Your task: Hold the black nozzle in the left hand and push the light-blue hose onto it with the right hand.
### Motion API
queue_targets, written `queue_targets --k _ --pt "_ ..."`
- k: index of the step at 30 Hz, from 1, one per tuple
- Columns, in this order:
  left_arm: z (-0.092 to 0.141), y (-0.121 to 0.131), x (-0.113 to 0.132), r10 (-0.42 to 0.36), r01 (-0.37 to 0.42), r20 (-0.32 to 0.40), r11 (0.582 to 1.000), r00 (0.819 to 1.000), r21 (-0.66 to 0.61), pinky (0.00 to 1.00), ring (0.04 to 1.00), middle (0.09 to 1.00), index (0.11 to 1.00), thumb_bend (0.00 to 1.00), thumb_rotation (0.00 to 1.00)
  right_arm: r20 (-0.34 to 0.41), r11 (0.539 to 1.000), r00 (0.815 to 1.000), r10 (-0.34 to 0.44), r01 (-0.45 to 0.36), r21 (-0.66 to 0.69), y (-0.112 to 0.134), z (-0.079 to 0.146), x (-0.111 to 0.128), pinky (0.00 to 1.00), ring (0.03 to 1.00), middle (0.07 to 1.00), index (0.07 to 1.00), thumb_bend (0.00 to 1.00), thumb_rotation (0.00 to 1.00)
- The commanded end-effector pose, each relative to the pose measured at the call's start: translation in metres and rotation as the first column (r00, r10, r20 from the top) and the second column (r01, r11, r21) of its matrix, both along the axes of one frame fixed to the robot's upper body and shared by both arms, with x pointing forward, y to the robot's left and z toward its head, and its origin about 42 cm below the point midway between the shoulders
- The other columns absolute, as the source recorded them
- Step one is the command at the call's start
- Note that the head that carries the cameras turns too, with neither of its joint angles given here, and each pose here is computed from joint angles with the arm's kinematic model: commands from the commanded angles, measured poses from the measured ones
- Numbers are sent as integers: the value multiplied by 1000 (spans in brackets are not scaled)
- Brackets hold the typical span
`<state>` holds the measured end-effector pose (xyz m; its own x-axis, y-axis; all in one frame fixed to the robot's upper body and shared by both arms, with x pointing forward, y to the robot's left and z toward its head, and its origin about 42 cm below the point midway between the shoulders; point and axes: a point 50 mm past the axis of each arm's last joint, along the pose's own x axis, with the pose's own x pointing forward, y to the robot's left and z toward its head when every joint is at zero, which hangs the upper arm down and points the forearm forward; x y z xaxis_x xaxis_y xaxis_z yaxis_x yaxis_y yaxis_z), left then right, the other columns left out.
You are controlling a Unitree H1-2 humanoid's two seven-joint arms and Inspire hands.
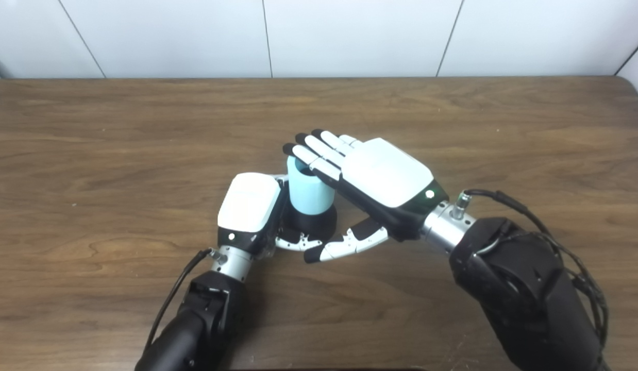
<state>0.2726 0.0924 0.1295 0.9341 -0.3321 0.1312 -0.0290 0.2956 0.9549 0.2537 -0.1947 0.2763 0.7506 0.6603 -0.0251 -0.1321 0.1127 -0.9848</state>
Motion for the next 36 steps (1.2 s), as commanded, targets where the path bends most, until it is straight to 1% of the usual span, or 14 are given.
queue_targets --k 1,7,9,10,11,18,20,23,27,28,29,30,33,36 --pt "-33 7 -16 -4 16 -167 998 986 68 351 388 390 492 520 0 5 1000 1000 -10 10 -6 -7 8 1 925 1000 1000 993 591 867" --pt "-33 7 -15 -7 18 -164 998 987 66 336 379 389 493 519 0 65 997 997 -32 28 70 -13 30 2 930 1000 1000 1000 565 879" --pt "-33 8 -15 -6 17 -162 997 987 69 328 376 388 495 519 0 90 996 995 -43 36 81 -15 34 3 943 1000 1000 1000 568 910" --pt "-33 8 -15 -6 17 -161 997 987 70 326 376 439 489 524 0 97 996 994 -46 38 87 -15 35 4 941 1000 1000 1000 565 897" --pt "-33 8 -15 -5 17 -162 997 987 71 325 376 457 487 525 0 99 995 994 -51 42 93 -17 35 5 941 1000 1000 1000 563 893" --pt "-34 12 -13 -2 15 -171 997 985 74 325 379 475 485 527 0 73 985 992 -98 86 152 -23 31 11 900 1000 1000 999 545 832" --pt "-34 13 -13 -1 15 -173 997 985 75 330 381 407 491 521 0 59 981 991 -117 106 162 -24 28 11 898 1000 1000 997 544 824" --pt "-33 15 -13 2 9 -173 998 985 64 340 390 393 493 520 0 39 978 990 -138 130 166 -25 24 11 898 1000 1000 999 546 825" --pt "-29 20 -11 4 4 -161 999 987 52 510 533 468 509 524 0 17 973 987 -158 153 172 -28 17 8 892 1000 1000 999 541 833" --pt "-28 22 -10 -5 10 -167 999 986 32 539 558 534 502 523 33 13 973 987 -162 158 171 -29 15 8 892 1000 1000 1000 542 840" --pt "-26 24 -8 -21 20 -185 1000 983 -4 572 593 590 580 694 74 9 972 986 -167 163 169 -29 14 7 889 1000 1000 1000 543 845" --pt "-24 26 -7 -35 29 -198 999 979 -36 624 651 666 667 823 105 6 971 985 -171 167 169 -30 12 6 884 1000 1000 1000 544 851" --pt "-21 32 -2 -60 38 -227 994 972 -99 677 730 778 796 967 175 -4 969 984 -179 177 173 -32 8 5 882 1000 1000 1000 536 835" --pt "-17 36 1 -63 34 -227 991 972 -131 685 760 824 840 998 220 -1 969 982 -188 185 162 -33 6 5 893 1000 1000 1000 532 855"
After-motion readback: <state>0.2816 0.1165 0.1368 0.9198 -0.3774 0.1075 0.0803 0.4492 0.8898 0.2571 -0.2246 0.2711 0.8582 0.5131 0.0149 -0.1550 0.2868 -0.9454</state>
